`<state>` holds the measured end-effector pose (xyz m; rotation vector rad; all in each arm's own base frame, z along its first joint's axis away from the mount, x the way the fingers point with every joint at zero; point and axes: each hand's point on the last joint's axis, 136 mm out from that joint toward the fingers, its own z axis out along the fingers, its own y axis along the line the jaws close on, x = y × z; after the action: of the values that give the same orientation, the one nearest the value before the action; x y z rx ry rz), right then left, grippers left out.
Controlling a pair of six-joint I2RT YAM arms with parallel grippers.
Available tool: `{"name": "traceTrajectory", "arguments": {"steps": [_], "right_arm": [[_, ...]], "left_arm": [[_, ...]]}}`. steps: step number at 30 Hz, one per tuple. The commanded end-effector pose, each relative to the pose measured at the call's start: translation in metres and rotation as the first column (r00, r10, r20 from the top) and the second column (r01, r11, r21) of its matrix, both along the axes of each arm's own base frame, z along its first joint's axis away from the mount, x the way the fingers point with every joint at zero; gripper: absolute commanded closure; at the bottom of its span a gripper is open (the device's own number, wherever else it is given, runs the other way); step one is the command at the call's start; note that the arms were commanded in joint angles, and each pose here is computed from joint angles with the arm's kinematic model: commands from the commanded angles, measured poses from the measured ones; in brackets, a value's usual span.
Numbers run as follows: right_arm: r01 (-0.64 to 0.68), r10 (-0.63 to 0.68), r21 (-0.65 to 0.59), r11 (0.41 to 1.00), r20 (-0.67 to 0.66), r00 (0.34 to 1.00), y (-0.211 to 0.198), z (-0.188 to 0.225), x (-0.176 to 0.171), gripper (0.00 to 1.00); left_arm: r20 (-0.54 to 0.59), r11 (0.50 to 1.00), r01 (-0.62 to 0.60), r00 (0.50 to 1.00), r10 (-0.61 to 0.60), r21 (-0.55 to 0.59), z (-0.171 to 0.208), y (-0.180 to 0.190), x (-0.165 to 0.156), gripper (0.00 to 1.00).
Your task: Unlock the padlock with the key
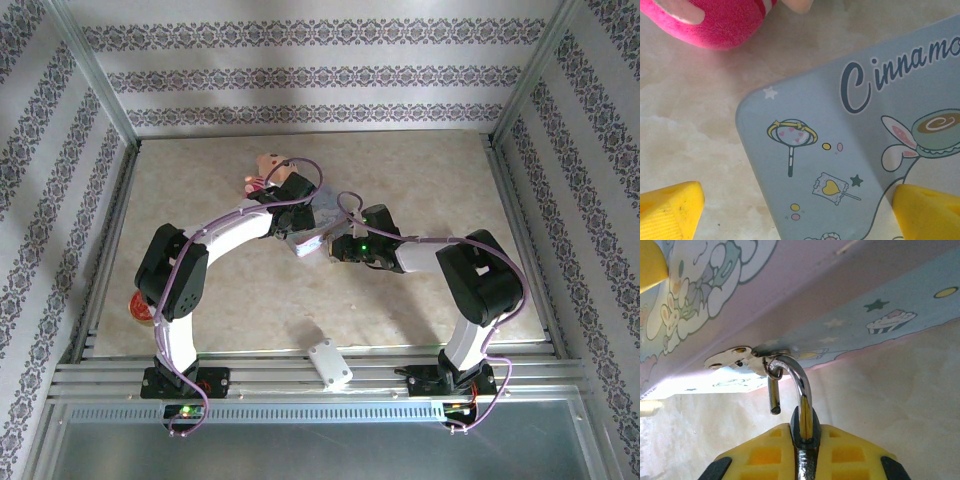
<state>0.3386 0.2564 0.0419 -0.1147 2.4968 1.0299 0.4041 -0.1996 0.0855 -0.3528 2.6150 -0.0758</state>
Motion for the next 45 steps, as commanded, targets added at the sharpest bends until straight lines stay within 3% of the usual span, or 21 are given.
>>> {"name": "traceTrajectory", "arguments": {"steps": [1, 15, 23, 34, 45], "right_arm": [[0.024, -0.025, 0.035, 0.999, 0.036, 0.999, 0.003, 0.016, 0.006, 1.00], [0.076, -0.079, 0.087, 0.993, 0.041, 0.996, 0.004, 0.021, 0.004, 1.00], [0.099, -0.102, 0.093, 0.991, 0.031, 0.994, 0.000, 0.014, -0.001, 1.00], [0.154, -0.131, -0.191, 0.969, 0.126, 0.983, -0.026, -0.007, 0.004, 1.00], [0.199, -0.108, -0.346, 0.917, 0.264, 0.958, -0.031, -0.006, 0.013, 1.00]], "left_arm": [[-0.135, 0.990, -0.036, 0.989, 0.055, 0.138, -0.039, 0.038, -0.025, 0.06], [-0.124, 0.993, -0.048, 0.990, 0.062, 0.111, -0.040, 0.038, -0.019, 0.44], [-0.125, 0.994, -0.056, 0.990, 0.068, 0.097, -0.041, 0.037, -0.018, 0.45], [-0.118, 0.995, -0.053, 0.991, 0.063, 0.079, -0.037, 0.035, -0.017, 0.45], [-0.120, 0.996, -0.053, 0.991, 0.062, 0.073, -0.039, 0.035, -0.020, 0.46]]}}
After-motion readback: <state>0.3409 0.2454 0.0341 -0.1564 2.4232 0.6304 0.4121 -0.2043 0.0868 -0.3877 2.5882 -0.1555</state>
